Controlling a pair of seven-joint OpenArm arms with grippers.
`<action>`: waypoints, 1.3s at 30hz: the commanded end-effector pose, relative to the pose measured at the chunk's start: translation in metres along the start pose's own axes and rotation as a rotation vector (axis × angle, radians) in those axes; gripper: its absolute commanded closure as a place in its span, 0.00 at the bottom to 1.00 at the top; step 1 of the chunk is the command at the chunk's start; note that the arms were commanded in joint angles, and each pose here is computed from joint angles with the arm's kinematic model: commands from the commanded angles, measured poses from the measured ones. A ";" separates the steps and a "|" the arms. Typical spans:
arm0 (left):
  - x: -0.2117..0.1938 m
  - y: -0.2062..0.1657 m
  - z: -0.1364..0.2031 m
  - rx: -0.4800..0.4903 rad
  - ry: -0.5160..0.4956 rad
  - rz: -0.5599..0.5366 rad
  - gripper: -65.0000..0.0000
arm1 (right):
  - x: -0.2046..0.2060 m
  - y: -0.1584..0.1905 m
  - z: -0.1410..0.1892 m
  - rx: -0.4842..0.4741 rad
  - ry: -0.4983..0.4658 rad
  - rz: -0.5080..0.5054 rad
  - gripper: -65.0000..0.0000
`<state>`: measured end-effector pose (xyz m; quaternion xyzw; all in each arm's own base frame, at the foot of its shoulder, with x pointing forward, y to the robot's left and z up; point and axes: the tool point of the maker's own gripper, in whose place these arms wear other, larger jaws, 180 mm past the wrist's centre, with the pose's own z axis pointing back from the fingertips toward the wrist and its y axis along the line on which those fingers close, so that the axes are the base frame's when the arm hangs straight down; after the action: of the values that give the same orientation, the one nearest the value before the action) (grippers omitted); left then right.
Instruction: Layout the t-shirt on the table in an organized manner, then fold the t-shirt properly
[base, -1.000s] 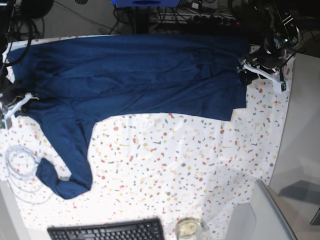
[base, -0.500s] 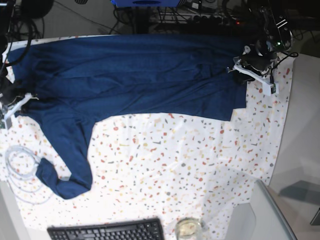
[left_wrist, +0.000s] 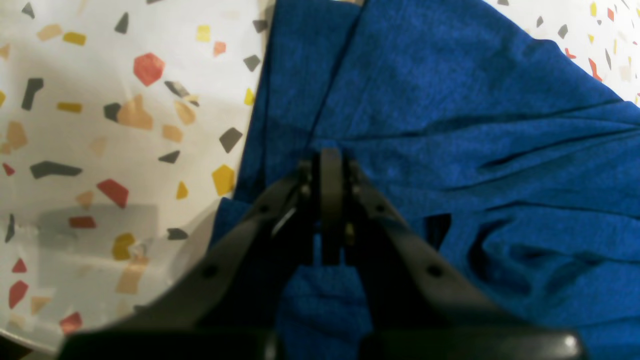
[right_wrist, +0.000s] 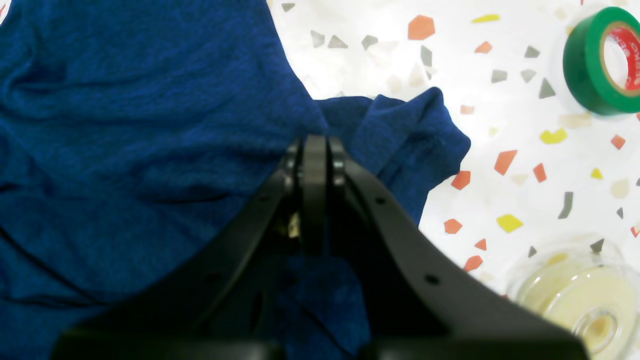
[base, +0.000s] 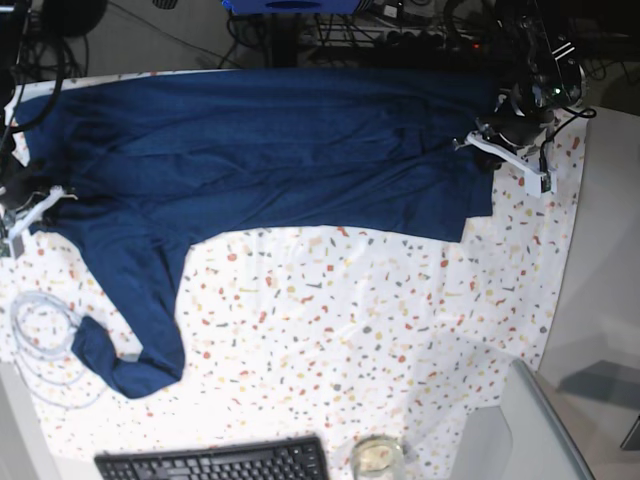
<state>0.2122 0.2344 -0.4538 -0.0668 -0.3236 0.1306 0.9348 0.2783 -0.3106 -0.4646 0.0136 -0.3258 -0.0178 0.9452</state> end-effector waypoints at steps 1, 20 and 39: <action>0.023 -0.002 0.001 -0.006 -0.060 -0.011 1.00 | 0.022 -0.011 0.005 -0.017 -0.056 0.010 1.00; 0.178 -0.044 0.021 -0.058 -0.316 -0.120 1.00 | 0.096 -0.008 0.002 -0.012 -0.154 0.019 1.00; 0.216 -0.058 0.024 -0.030 -0.381 -0.157 1.00 | 0.134 -0.015 0.009 -0.028 -0.216 0.031 1.00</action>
<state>0.3643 0.2375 -0.3150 -0.0350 -0.4717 0.0641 0.8787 0.3651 -0.3179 -0.3989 0.0073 -0.3963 -0.0128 0.9180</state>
